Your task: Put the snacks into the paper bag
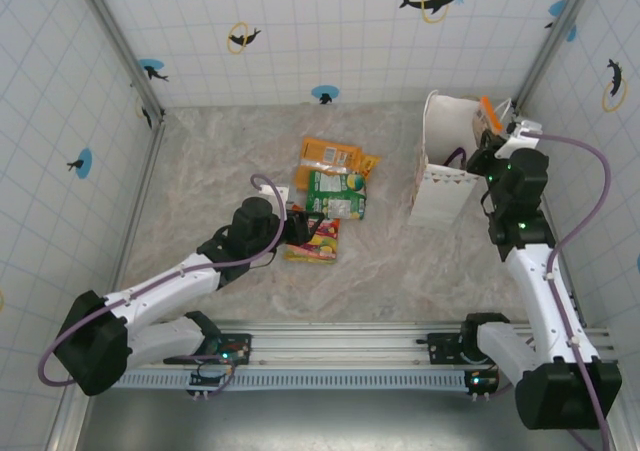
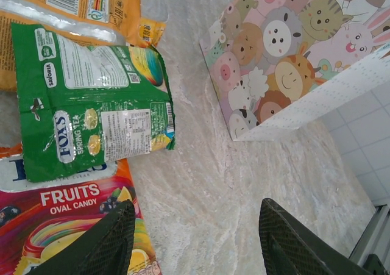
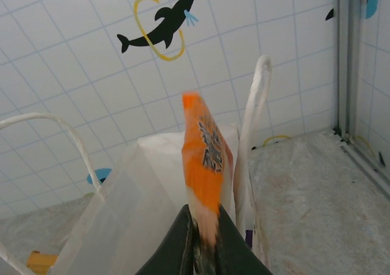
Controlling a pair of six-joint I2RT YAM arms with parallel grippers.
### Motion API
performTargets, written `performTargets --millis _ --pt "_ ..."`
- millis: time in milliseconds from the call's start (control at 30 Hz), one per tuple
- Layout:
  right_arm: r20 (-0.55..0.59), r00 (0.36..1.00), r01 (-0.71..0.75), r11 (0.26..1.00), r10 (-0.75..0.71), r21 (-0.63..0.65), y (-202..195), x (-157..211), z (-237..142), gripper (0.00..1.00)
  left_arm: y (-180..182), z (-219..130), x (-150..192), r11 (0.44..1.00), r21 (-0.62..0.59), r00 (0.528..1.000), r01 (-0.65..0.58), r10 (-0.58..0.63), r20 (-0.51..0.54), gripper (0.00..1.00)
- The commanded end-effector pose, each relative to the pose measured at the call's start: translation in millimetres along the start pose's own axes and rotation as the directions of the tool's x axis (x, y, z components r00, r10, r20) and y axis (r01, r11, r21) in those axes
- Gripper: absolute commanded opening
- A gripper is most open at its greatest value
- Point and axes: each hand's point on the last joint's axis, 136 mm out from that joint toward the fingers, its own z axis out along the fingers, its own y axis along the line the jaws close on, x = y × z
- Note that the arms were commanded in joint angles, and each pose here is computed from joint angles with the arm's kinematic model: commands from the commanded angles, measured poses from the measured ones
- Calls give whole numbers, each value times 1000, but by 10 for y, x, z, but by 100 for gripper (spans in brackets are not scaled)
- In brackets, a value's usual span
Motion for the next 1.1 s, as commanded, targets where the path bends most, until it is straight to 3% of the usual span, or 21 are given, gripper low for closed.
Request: performTargets --millis 0,200,400,600,867,1067 --pt "41 998 -39 997 42 -71 97 -137 5 15 40 -10 36 1000 -18 1000 16 -16 -2 56" --pt "-10 999 -47 995 47 -90 115 -113 30 42 104 -24 50 998 -44 999 41 -41 10 56" --pt "-34 998 -48 991 44 -128 191 -109 -58 45 123 -23 57 997 -59 999 43 -43 1 56" --pt "-87 995 -67 960 44 -270 459 -52 -246 45 213 -29 55 993 -99 998 62 -62 3 59" --pt "-220 976 -115 851 -1 -512 1011 303 -699 50 340 -49 125 986 -112 992 123 -124 -8 61" --pt "-322 945 -155 793 -54 -589 1311 679 -995 52 498 -109 197 978 -156 989 137 -144 -37 63"
